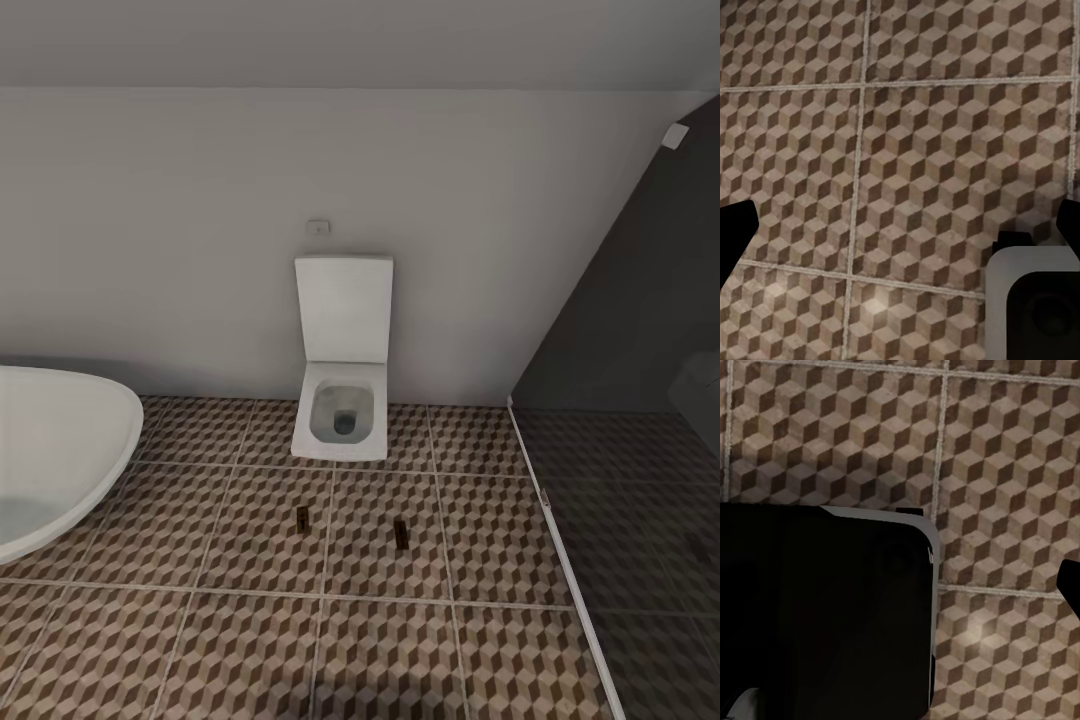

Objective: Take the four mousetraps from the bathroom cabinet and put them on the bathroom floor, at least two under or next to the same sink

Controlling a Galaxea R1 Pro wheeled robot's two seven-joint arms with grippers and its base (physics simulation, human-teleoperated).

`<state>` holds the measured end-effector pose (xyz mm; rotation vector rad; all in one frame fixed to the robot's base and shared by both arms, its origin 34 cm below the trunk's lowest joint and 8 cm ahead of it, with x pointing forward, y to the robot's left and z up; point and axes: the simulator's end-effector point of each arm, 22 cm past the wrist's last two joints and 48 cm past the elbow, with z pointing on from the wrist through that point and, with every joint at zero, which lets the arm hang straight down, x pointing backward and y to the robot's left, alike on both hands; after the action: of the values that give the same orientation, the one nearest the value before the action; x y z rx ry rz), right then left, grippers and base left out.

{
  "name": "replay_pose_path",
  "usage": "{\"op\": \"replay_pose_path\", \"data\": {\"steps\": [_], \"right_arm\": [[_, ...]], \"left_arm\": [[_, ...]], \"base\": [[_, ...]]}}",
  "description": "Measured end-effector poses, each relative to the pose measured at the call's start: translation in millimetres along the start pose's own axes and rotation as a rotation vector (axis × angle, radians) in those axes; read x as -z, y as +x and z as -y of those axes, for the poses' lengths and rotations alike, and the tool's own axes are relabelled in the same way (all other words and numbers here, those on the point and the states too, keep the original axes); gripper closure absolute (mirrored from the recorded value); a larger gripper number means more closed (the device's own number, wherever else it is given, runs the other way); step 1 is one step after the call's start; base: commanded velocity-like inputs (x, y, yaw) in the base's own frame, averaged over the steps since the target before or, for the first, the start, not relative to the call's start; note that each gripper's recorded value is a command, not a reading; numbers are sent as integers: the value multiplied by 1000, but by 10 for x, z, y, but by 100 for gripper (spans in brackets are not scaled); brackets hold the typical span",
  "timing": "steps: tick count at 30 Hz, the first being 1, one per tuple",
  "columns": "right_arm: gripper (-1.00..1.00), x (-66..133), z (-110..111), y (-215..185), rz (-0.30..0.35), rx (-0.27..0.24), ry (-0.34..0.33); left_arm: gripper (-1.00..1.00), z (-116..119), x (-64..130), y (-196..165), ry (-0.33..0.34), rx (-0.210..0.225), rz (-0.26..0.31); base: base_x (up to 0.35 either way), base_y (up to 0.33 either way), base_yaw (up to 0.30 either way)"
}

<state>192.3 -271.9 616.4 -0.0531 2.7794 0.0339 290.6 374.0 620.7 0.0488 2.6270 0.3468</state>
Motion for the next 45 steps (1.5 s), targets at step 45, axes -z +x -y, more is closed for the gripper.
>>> {"op": "replay_pose_path", "data": {"steps": [45], "right_arm": [[-100, 0, 0, 0, 0, 0, 0]], "left_arm": [[-100, 1, -1, -2, 0, 0, 0]], "base": [[0, 0, 0]]}}
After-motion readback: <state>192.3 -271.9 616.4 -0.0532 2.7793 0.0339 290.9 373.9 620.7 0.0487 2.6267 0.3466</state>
